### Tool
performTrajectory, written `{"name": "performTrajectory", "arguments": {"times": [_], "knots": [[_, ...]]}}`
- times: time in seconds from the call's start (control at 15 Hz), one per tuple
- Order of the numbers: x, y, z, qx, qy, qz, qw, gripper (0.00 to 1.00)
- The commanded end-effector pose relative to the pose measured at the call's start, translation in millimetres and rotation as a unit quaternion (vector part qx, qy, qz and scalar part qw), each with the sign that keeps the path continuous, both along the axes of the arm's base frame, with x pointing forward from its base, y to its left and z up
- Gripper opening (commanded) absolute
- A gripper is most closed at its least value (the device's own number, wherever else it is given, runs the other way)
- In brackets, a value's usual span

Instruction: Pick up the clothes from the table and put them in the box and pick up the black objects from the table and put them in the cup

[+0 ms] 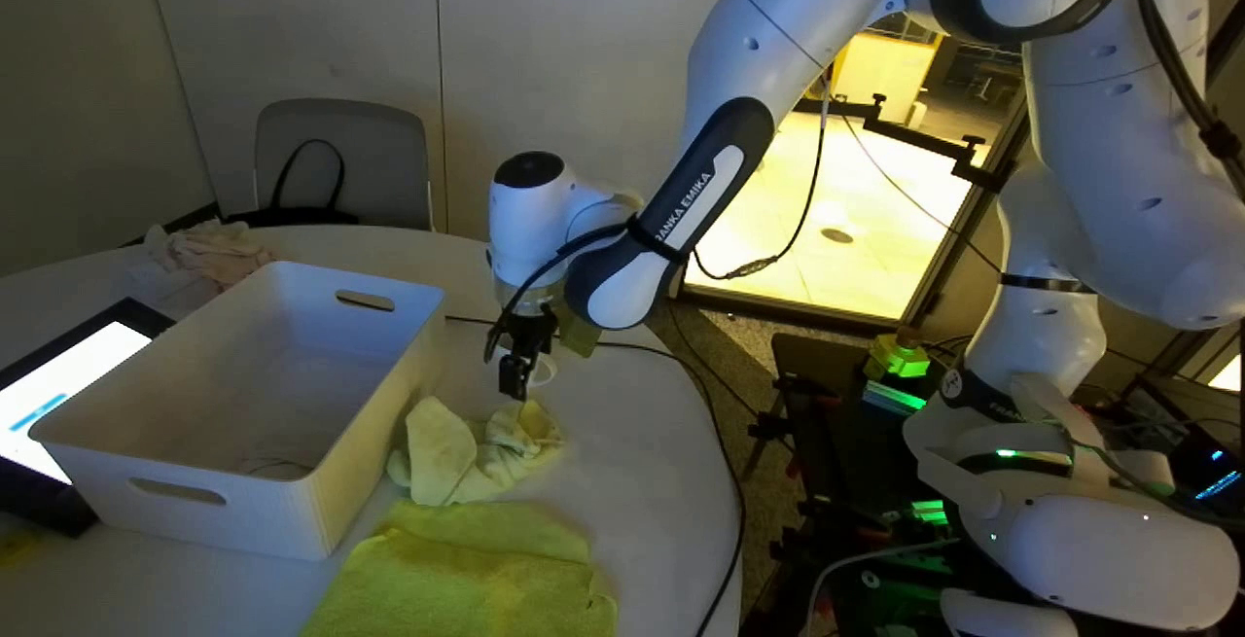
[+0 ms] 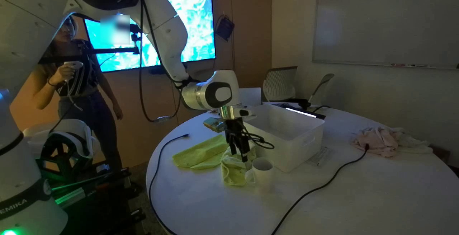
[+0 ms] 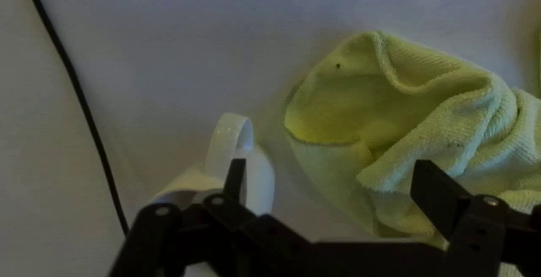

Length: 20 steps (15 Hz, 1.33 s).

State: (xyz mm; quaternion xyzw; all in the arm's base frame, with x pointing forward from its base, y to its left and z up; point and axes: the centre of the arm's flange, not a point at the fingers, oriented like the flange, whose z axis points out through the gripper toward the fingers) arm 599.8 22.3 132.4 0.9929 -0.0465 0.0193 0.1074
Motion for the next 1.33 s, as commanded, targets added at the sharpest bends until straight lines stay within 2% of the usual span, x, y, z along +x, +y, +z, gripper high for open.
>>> {"name": "performTrajectory", "arguments": {"times": [0.0, 0.33, 0.8, 1.13, 1.27], "knots": [[-19, -1, -13, 0.027, -0.010, -0.005, 0.9996, 1.00], [-27, 1, -47, 0.067, -0.018, -0.026, 0.9972, 1.00], [-33, -8, -84, 0.085, -0.035, -0.066, 0.9936, 1.00], [-38, -15, -100, 0.091, -0.026, -0.084, 0.9919, 1.00], [-39, -16, -104, 0.095, -0.021, -0.085, 0.9916, 0.86]]}}
